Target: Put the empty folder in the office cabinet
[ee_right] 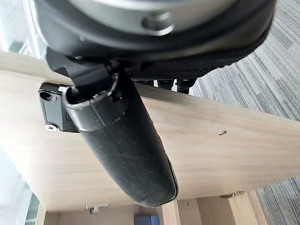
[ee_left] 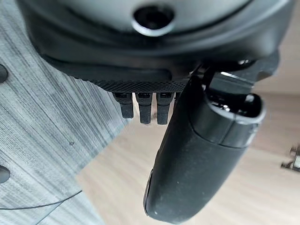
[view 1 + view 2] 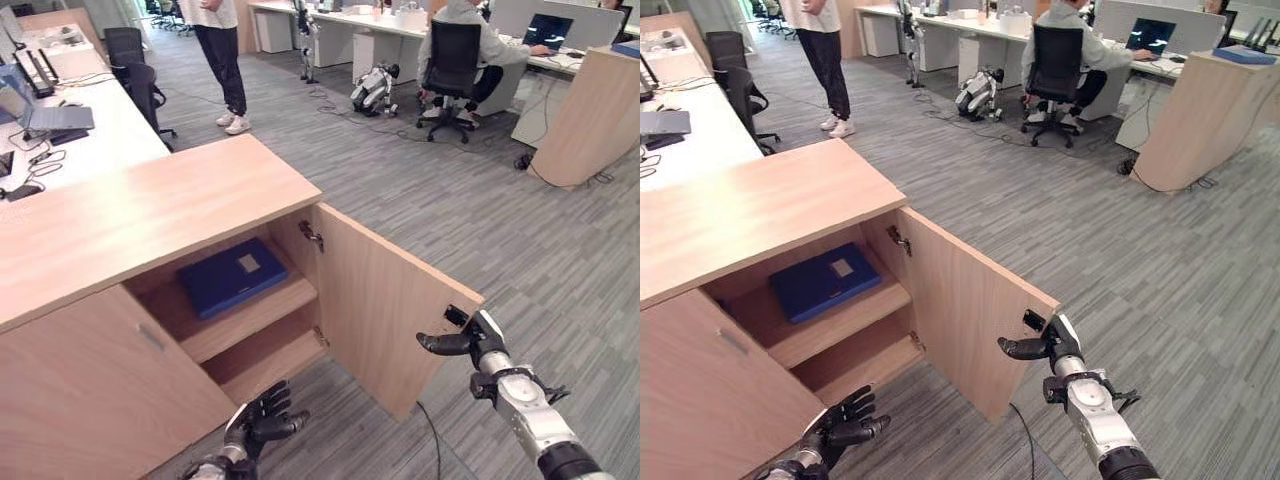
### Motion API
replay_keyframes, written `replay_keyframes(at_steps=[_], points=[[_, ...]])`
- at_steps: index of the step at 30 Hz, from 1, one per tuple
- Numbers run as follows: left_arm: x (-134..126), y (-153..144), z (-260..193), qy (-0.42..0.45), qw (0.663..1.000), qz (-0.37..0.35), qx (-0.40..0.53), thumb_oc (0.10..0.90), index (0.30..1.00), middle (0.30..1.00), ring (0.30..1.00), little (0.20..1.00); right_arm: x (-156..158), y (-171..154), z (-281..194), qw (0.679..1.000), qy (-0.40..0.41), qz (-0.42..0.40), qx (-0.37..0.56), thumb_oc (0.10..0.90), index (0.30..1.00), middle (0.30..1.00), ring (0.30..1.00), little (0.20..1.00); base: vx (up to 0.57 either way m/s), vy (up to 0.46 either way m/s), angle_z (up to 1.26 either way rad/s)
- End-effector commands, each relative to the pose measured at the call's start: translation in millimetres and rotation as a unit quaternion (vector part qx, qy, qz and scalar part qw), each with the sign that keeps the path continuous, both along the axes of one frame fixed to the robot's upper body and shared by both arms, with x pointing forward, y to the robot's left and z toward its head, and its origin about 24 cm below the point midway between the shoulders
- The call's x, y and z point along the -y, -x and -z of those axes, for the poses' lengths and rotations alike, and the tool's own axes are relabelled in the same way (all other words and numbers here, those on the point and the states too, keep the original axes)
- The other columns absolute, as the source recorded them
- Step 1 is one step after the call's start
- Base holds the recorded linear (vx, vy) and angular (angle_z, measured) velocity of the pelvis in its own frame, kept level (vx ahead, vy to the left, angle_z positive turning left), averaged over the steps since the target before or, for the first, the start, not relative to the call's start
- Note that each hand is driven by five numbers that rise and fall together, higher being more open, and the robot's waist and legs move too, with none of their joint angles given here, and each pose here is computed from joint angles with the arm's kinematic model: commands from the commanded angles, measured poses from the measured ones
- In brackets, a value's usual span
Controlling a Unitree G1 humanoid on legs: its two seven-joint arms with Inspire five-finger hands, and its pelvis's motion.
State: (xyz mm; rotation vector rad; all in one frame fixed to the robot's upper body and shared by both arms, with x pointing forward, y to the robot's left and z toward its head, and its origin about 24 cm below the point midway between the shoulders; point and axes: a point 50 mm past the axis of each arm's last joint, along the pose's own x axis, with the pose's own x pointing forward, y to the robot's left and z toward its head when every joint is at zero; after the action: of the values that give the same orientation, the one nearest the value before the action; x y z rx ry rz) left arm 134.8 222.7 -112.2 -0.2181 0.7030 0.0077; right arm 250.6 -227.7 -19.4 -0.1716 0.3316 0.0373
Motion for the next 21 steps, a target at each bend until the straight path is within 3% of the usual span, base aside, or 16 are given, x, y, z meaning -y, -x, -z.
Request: replay_keyframes(at_steps=[1,10,21], points=[[-8.3,-45.7,-31.0,-0.033,0.994,0.023,0.1,0.8,0.9,0.9,0.9,0.9,-86.1,-35.7,-69.3,0.966,-0.084,-0.164,0.181,0.8,0.9,0.9,0.9,0.9,-0.19,0.005,0.1],[-6.6,-43.5,-23.5,-0.023,0.996,-0.009,0.083,0.8,0.9,0.9,0.9,0.9,-66.0,-8.4,-40.5,0.98,-0.102,-0.11,0.134,0.8,0.9,0.9,0.9,0.9,-0.07,0.138,1.1],[-1.5,-64.5,-34.9,-0.023,0.993,0.0,0.114,0.8,0.9,0.9,0.9,0.9,-96.5,-20.7,-55.6,0.968,-0.13,-0.14,0.163,0.8,0.9,0.9,0.9,0.9,0.11,0.299,1.17]])
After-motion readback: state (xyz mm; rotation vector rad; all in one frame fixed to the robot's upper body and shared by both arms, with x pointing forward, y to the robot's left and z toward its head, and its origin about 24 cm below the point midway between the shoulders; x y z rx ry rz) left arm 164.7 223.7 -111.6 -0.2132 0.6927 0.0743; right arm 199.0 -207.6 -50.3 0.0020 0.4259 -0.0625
